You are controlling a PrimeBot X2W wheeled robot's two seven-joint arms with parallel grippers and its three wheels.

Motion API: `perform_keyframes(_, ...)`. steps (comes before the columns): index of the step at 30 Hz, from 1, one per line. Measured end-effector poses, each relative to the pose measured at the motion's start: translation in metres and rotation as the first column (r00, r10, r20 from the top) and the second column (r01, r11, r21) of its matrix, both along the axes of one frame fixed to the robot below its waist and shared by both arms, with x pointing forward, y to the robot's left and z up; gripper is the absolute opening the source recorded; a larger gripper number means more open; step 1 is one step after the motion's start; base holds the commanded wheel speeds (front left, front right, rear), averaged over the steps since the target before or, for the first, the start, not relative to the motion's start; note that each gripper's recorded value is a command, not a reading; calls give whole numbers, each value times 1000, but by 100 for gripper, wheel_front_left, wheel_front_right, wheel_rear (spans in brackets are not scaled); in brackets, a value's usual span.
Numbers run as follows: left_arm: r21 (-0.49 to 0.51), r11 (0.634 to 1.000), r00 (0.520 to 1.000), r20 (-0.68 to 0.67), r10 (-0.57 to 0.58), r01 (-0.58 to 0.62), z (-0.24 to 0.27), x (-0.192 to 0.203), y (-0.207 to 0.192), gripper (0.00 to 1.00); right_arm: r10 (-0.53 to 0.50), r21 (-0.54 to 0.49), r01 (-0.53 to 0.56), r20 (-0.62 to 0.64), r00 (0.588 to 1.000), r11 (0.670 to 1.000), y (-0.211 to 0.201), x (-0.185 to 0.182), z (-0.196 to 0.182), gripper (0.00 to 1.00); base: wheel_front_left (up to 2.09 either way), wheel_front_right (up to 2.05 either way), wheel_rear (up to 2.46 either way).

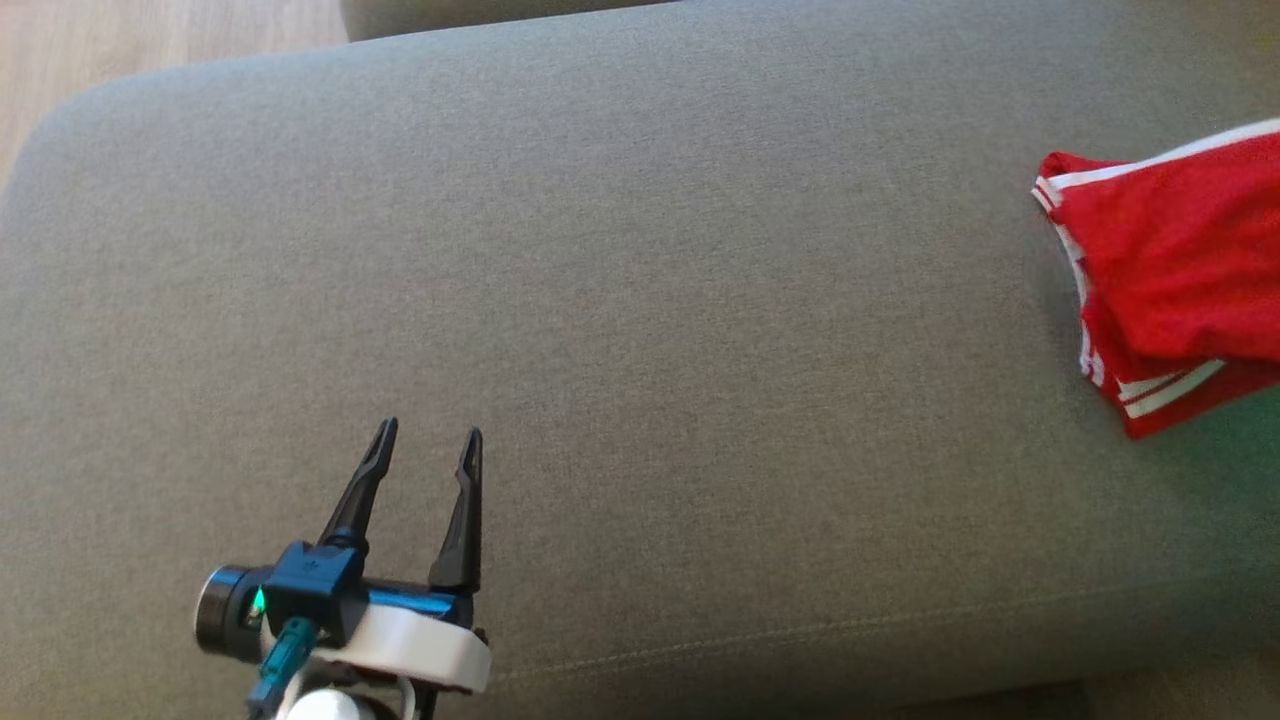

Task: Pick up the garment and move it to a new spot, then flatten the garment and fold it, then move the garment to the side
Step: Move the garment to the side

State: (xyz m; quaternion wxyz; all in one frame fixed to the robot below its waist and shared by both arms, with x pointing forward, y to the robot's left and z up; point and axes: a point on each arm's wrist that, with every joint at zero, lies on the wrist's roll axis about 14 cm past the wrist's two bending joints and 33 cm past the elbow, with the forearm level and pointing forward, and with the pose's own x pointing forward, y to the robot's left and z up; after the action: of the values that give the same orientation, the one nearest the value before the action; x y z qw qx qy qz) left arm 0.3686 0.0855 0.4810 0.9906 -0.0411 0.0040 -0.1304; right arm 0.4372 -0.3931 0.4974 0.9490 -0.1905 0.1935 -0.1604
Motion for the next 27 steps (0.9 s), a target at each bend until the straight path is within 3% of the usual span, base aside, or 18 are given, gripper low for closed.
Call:
perform_keyframes(8,-4,1000,1000,15,-3,3,5,-1,-2,100,4,-112,6,91,996,994,3,-5,20,100,0,0,0)
perform_keyframes(12,-2,1000,999,33,29,-29,11,0,6,100,94,-90,-74,245,965,993,46,4,35,100,0,0,0)
perform_keyframes(17,-59,993,993,45,107,-104,22,-2,21,100,186,8,-208,415,890,978,115,7,47,100,0,0,0)
perform_keyframes(22,-89,978,978,72,196,-190,35,-7,42,100,274,83,-362,505,818,928,169,-1,51,100,0,0,0)
perform_keyframes(27,-94,963,959,105,262,-253,47,-17,60,100,308,223,-498,559,770,838,220,-21,42,100,0,0,0)
